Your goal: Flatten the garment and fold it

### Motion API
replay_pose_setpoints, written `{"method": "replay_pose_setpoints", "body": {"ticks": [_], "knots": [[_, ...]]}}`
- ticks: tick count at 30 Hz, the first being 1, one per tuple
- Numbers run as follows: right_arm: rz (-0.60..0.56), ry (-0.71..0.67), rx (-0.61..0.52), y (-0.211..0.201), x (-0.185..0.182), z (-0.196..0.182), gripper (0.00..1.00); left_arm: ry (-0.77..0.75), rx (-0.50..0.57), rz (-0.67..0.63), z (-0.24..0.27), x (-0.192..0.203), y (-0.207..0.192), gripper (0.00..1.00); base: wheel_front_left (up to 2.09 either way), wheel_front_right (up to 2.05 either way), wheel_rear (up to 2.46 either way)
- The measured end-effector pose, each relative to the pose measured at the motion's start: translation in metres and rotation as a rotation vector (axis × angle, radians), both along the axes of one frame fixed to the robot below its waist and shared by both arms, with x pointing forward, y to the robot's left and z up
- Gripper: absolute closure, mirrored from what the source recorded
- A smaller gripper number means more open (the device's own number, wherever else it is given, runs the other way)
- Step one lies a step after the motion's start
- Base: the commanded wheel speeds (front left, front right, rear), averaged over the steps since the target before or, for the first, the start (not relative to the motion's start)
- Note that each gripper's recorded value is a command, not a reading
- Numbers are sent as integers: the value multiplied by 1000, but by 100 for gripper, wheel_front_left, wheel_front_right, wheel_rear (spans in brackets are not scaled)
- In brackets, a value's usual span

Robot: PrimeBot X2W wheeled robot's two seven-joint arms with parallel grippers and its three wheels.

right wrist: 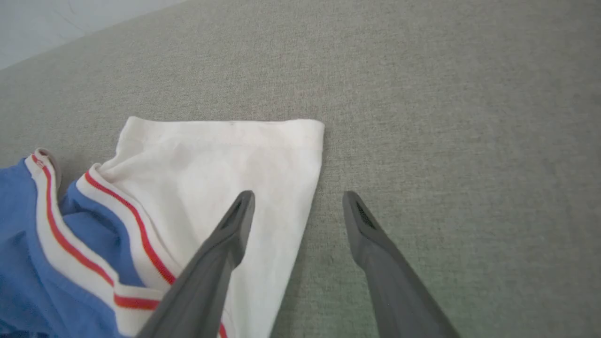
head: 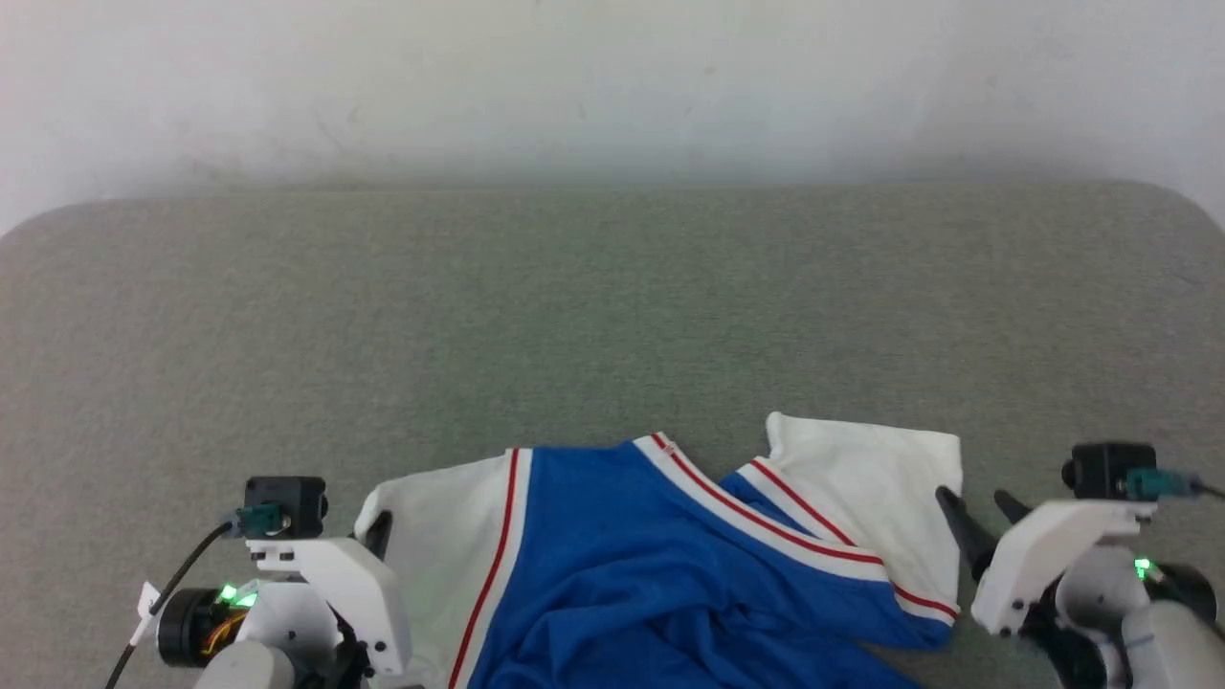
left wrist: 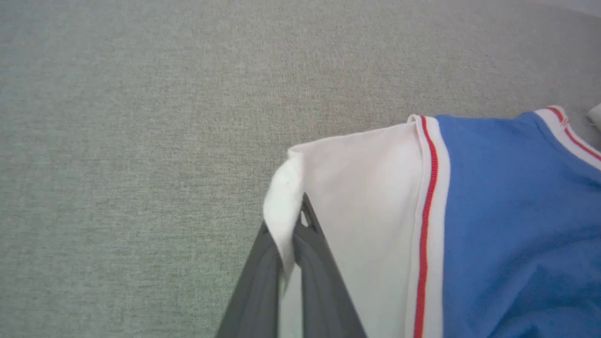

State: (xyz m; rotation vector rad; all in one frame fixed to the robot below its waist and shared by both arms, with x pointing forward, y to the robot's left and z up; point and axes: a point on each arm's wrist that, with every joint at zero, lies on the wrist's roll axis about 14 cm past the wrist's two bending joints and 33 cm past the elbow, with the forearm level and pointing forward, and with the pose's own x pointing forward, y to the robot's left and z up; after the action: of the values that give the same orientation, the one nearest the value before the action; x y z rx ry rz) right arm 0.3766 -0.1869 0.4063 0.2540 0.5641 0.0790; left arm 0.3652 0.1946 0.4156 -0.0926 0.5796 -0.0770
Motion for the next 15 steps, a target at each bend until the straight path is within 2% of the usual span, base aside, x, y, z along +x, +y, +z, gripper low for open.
{"method": "replay_pose_setpoints", "body": {"ticks": [4, 10, 11, 12, 13, 14, 15], "knots": [[45, 90, -13, 5, 22, -12, 0, -70, -11, 8, 16, 0, -2, 100, 0, 0, 0], [147, 296, -59, 19, 31, -39, 0, -105, -18, 29, 24, -2, 1, 100, 0, 0, 0], [162, 335, -57, 21, 30, -42, 24, -109, -18, 35, 24, -2, 3, 100, 0, 0, 0], [173, 360, -58, 22, 31, -43, 54, -109, -17, 38, 23, -2, 4, 100, 0, 0, 0], [183, 386, -56, 23, 31, -45, 67, -108, -18, 40, 23, -2, 4, 100, 0, 0, 0], [191, 410, -48, 25, 31, -46, 100, -108, -17, 44, 22, -2, 5, 100, 0, 0, 0], [199, 424, -50, 25, 31, -46, 100, -106, -16, 47, 22, -2, 6, 100, 0, 0, 0]]}}
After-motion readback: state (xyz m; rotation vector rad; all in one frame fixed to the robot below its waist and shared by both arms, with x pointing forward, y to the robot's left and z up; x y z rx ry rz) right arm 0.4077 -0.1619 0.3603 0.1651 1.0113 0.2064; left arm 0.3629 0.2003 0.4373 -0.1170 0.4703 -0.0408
